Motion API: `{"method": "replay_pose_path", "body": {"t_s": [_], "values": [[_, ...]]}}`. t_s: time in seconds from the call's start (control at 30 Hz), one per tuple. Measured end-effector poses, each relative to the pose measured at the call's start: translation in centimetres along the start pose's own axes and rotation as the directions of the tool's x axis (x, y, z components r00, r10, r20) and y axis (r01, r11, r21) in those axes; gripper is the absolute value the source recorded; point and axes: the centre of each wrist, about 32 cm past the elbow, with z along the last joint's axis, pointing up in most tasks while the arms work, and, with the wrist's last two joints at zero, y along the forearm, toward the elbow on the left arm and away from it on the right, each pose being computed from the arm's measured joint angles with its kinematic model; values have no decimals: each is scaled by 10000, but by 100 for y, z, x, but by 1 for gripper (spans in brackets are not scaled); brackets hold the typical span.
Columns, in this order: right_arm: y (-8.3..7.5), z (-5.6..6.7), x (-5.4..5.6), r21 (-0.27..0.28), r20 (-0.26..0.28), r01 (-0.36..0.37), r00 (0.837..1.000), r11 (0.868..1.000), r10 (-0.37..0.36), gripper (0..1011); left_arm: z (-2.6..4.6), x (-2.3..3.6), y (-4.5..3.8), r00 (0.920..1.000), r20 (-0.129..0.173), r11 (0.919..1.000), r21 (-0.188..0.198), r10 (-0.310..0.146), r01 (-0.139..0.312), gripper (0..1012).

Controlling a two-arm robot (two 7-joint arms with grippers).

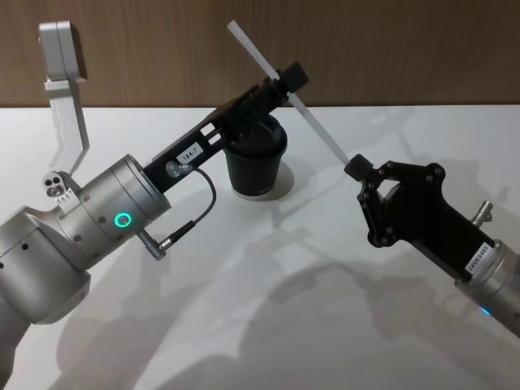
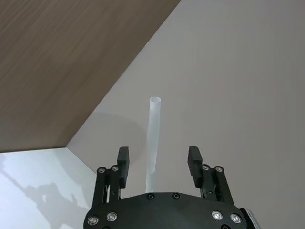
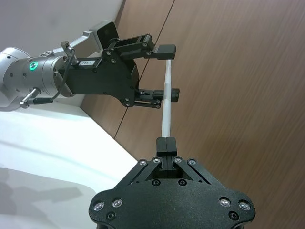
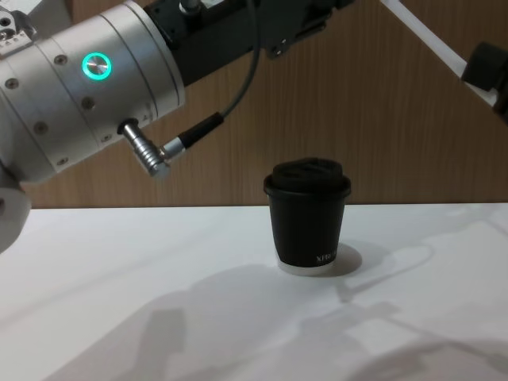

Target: Pick up the straw with one hand, pass it to the other hand, and insert it into the cup.

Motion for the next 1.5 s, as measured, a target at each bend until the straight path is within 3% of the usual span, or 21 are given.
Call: {"method": "replay_pose_path", "body": {"t_s": [0.77,0.9,1.03,1.37,1.5], "values": [[0,0,0,2,1,0,10000,10000,0,0,-21,3,-27,9999,-76,9999,-60,-82,81,88],[0,0,0,1,1,0,10000,10000,0,19,-22,3,-29,9999,-79,9999,-66,-88,87,57],[0,0,0,1,1,-1,10000,10000,1,104,-23,3,-30,9999,-86,9999,-69,-94,93,34],[0,0,0,2,1,0,10000,10000,0,427,-23,1,-35,9999,-71,9999,-70,-102,101,19],[0,0,0,2,1,0,10000,10000,0,542,-12,-2,-39,9999,126,10000,-12,-67,68,19]]}}
